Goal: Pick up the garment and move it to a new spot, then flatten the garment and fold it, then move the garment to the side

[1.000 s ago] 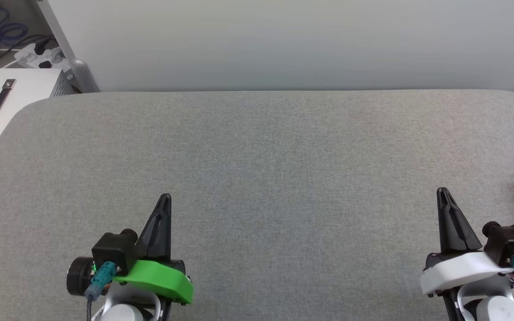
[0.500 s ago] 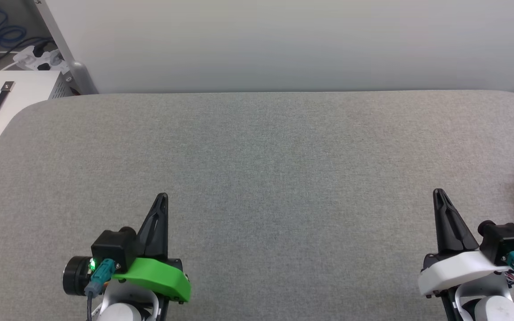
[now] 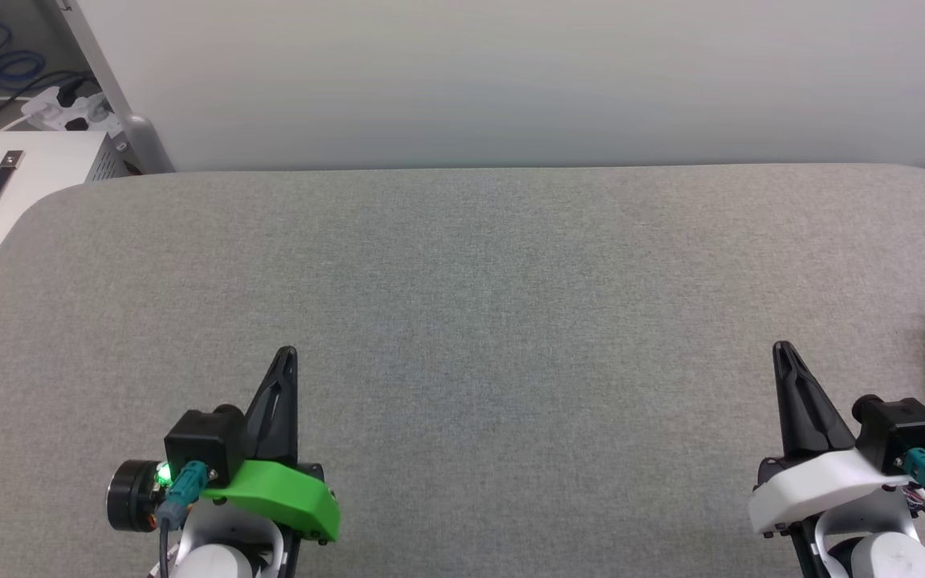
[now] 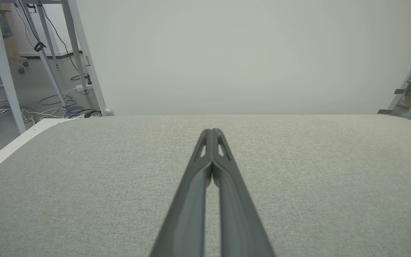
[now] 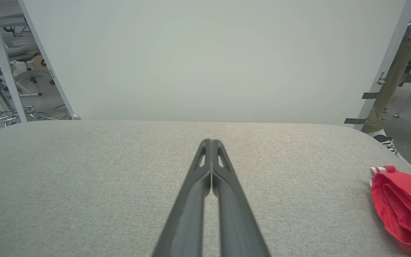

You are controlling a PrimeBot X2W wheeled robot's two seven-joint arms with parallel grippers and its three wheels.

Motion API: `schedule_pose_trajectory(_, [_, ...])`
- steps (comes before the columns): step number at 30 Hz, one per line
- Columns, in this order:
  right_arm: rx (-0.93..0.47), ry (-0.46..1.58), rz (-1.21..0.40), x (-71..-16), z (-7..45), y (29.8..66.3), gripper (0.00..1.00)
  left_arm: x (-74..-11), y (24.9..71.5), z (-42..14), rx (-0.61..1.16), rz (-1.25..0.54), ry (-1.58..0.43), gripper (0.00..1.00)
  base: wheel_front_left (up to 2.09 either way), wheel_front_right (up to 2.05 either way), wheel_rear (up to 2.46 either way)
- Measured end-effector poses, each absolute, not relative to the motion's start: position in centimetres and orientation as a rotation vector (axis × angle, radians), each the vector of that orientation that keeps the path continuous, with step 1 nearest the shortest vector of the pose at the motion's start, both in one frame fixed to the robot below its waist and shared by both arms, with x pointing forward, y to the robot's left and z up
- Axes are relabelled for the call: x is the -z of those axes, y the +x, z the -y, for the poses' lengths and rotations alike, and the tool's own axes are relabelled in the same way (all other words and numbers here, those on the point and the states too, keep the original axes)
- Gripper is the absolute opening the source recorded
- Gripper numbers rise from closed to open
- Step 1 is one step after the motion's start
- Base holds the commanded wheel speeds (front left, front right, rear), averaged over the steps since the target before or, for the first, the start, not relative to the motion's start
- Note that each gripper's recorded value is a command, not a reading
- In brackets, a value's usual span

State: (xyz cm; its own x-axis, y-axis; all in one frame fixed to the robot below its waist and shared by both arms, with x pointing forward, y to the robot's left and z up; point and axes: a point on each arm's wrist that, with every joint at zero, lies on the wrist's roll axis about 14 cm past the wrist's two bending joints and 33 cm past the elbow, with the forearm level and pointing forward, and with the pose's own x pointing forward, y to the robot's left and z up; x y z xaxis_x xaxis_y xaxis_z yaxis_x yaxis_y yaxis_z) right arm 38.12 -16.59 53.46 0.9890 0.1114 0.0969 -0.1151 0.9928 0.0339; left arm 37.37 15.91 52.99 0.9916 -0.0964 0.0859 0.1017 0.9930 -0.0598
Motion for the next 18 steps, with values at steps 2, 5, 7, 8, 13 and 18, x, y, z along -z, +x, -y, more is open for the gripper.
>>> schedule_pose_trajectory(2, [-0.114,0.039,0.093,-53.46,16.58,38.11,0.00,-52.93,37.39,-15.93,0.099,0.077,-0.063,0.00,0.00,0.00,0.00])
schedule_pose_trajectory(5, [-0.115,0.035,0.089,-53.44,16.56,38.09,0.00,-52.97,37.40,-16.02,0.093,0.077,-0.056,0.00,0.00,0.00,0.00])
schedule_pose_trajectory(7, [-0.116,0.030,0.086,-53.42,16.53,38.07,0.00,-52.94,37.42,-16.09,0.090,0.072,-0.055,0.00,0.00,0.00,0.00])
schedule_pose_trajectory(8, [-0.116,0.030,0.086,-53.43,16.52,38.07,0.00,-52.97,37.42,-16.11,0.089,0.073,-0.054,0.00,0.00,0.00,0.00])
schedule_pose_trajectory(13, [-0.117,0.023,0.080,-53.43,16.50,38.02,0.00,-52.95,37.45,-16.27,0.082,0.067,-0.043,0.00,0.00,0.00,0.00])
schedule_pose_trajectory(18, [-0.118,0.017,0.073,-53.41,16.46,37.99,0.00,-52.97,37.48,-16.44,0.075,0.062,-0.034,0.00,0.00,0.00,0.00])
